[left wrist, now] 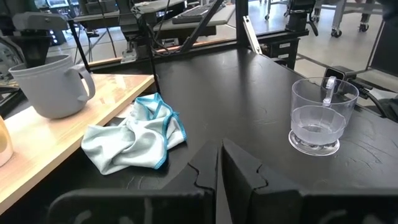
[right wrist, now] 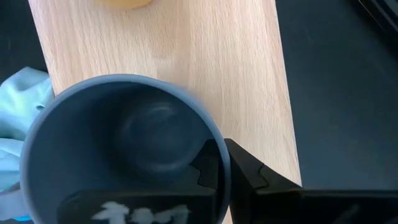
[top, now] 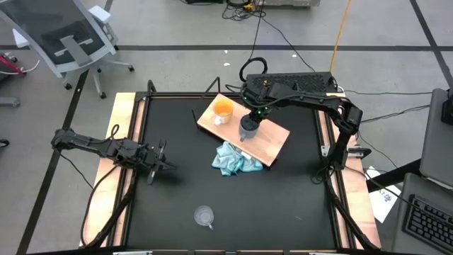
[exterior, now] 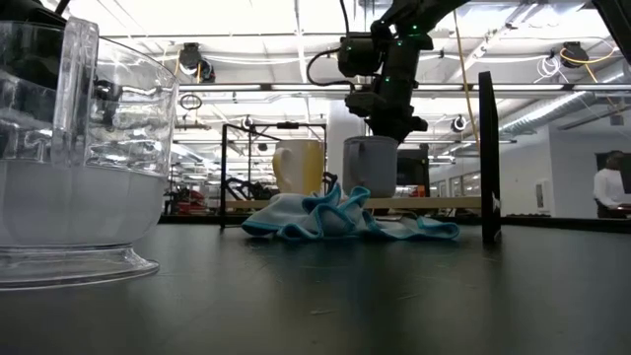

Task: Stack small to large cups/mugs on shelf
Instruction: Adjust the position of the gray mug

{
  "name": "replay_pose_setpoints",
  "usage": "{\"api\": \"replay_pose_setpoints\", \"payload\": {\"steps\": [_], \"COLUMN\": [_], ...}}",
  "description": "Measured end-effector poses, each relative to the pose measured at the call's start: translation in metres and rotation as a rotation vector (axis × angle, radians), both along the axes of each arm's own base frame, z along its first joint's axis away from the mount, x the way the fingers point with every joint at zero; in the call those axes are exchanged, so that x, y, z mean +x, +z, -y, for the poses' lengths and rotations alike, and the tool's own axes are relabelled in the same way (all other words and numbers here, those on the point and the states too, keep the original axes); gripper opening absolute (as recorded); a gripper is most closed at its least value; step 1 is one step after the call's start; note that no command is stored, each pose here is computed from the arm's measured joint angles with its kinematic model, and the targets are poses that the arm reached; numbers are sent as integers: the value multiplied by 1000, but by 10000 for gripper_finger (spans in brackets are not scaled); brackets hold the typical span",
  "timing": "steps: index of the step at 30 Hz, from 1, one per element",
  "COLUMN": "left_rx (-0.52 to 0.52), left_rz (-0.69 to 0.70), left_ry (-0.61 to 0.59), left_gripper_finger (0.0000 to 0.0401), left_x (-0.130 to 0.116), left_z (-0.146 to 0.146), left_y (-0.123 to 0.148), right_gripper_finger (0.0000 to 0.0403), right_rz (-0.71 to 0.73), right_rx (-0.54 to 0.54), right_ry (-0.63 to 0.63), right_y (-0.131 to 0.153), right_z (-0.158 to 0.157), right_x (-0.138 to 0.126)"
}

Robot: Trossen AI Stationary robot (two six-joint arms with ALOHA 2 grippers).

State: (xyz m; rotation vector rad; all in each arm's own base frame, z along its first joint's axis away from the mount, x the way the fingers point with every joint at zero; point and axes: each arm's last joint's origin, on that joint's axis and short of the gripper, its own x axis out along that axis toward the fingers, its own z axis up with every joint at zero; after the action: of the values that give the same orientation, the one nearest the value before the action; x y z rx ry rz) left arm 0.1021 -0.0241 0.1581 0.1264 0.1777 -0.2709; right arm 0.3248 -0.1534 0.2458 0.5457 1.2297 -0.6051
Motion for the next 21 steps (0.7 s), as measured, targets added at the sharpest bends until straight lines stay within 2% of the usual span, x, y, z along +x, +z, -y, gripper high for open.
{"api": "replay_pose_setpoints", "payload": {"steps": [21], "left_rx": [-3], "left_rz": [-1], "left_ry": [-1], "left_gripper_finger": [24], "left_x": [0], "left_z": [0], "left_y": [0], "right_gripper_finger": [0], "right_rz": [4], "right_rx": [5], "right_ry": [-18], "right_y": [0], "right_z": [-3], "right_x": [2]}}
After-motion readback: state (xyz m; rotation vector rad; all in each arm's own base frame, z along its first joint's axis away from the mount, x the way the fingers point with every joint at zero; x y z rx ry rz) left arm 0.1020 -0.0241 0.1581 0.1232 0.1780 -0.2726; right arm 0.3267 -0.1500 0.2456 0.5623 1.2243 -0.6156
